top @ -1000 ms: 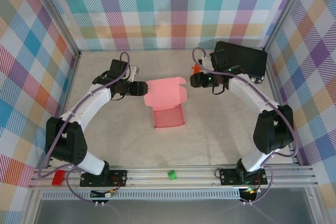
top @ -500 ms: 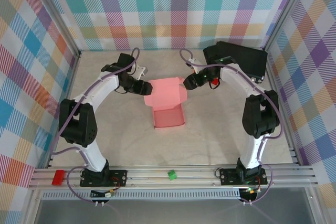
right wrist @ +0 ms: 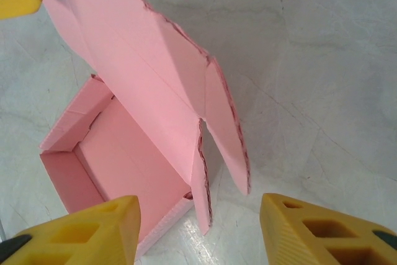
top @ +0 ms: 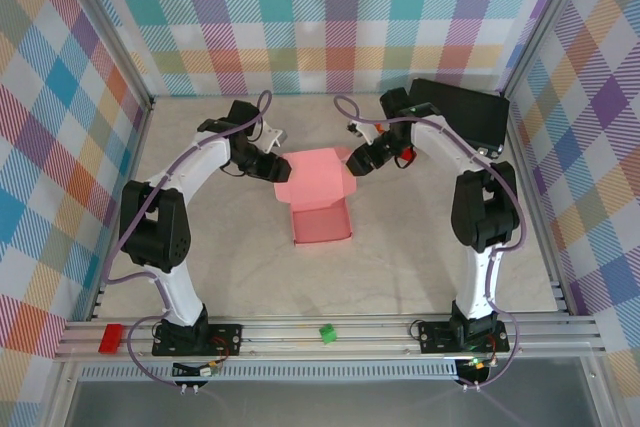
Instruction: Fold the paper box
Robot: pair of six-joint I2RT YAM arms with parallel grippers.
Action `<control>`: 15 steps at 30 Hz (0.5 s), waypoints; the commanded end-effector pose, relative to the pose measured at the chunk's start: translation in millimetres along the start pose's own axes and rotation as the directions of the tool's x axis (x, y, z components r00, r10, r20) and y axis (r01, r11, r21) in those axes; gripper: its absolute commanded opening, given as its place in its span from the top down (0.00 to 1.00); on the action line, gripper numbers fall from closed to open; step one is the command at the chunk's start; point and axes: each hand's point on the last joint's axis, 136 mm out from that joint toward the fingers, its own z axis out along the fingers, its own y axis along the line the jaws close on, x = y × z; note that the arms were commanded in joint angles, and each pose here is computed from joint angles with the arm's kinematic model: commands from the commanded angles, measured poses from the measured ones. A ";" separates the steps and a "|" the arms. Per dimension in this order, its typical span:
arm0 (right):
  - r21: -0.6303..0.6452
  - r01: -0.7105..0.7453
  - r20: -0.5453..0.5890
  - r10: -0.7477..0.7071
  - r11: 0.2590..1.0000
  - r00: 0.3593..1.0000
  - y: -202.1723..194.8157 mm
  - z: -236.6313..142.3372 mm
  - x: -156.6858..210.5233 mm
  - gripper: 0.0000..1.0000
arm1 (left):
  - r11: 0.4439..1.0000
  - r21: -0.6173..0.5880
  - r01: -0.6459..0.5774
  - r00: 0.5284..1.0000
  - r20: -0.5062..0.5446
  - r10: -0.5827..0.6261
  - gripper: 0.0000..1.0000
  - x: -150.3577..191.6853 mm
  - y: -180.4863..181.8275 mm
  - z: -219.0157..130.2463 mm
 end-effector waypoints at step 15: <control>-0.036 0.041 -0.041 -0.042 0.999 0.998 7.7 12.2 -1.0 0.59 | 1.000 0.030 -0.001 0.999 -0.037 0.002 0.62 5.3 -2.5 -4.2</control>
